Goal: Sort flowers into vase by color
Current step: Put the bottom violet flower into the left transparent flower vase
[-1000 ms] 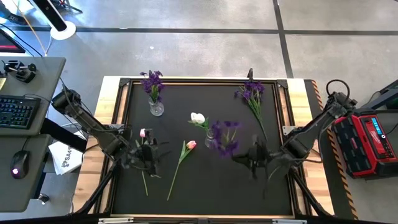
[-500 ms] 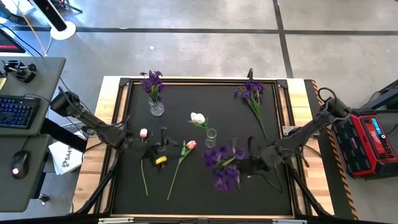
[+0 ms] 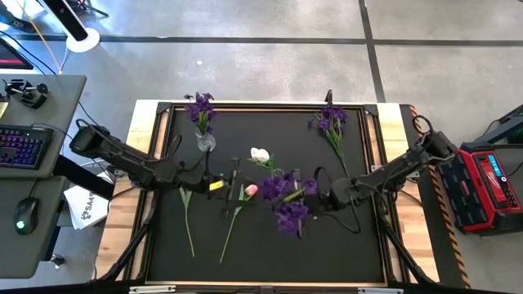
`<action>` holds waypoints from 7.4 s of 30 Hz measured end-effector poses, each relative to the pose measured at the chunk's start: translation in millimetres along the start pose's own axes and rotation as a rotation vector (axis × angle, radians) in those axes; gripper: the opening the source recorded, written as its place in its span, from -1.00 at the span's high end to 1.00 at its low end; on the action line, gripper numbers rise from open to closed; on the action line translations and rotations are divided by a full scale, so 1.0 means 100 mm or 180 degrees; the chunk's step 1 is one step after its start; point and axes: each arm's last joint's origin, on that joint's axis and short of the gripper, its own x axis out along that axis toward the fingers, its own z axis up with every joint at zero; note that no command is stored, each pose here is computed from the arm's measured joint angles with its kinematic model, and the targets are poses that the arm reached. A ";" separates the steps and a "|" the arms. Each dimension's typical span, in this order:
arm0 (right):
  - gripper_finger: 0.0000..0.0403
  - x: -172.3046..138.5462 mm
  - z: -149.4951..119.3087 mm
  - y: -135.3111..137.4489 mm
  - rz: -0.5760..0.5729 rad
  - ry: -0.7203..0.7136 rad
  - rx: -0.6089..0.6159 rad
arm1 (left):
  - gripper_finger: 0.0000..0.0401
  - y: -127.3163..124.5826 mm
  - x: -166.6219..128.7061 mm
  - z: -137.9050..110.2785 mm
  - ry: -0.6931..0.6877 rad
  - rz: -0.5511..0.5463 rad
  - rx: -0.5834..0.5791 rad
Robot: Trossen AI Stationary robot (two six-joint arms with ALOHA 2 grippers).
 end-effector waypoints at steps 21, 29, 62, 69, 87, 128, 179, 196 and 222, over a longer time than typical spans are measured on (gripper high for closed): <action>1.00 0.04 -0.09 -0.12 -0.0160 0.0181 0.0083 | -0.09 0.05 0.46 0.05 0.0023 -0.0358 -0.0567; 1.00 0.06 -0.17 -0.11 -0.0243 0.0364 0.0050 | 0.16 0.08 0.42 0.08 0.0085 -0.0221 -0.0563; -0.24 -0.14 0.06 0.12 -0.0163 0.0273 0.0092 | 1.00 -0.16 0.03 0.13 0.0578 0.0087 -0.0504; -0.23 -0.19 0.05 0.22 -0.0276 0.0389 -0.0004 | 1.00 -0.02 -0.57 0.14 0.0500 0.0914 -0.0714; -0.23 -0.19 0.03 0.22 -0.0334 0.0475 -0.0113 | 1.00 0.43 -1.80 -0.20 0.0617 0.3350 -0.0821; -0.23 -0.19 0.03 0.22 -0.0334 0.0473 -0.0135 | 0.98 0.66 -1.91 -1.21 0.0556 0.3518 -0.1340; -0.23 -0.19 0.03 0.22 -0.0332 0.0485 -0.0140 | 0.95 0.80 -1.94 -0.65 0.1141 0.3117 -0.1496; -0.23 -0.15 -0.03 0.11 -0.0449 0.0586 0.0010 | 0.96 0.86 -1.94 -0.59 0.1338 0.3224 -0.1749; -0.23 -0.15 -0.04 0.11 -0.0425 0.0623 -0.0016 | 0.16 0.91 -2.04 -0.28 0.1931 0.2894 -0.1788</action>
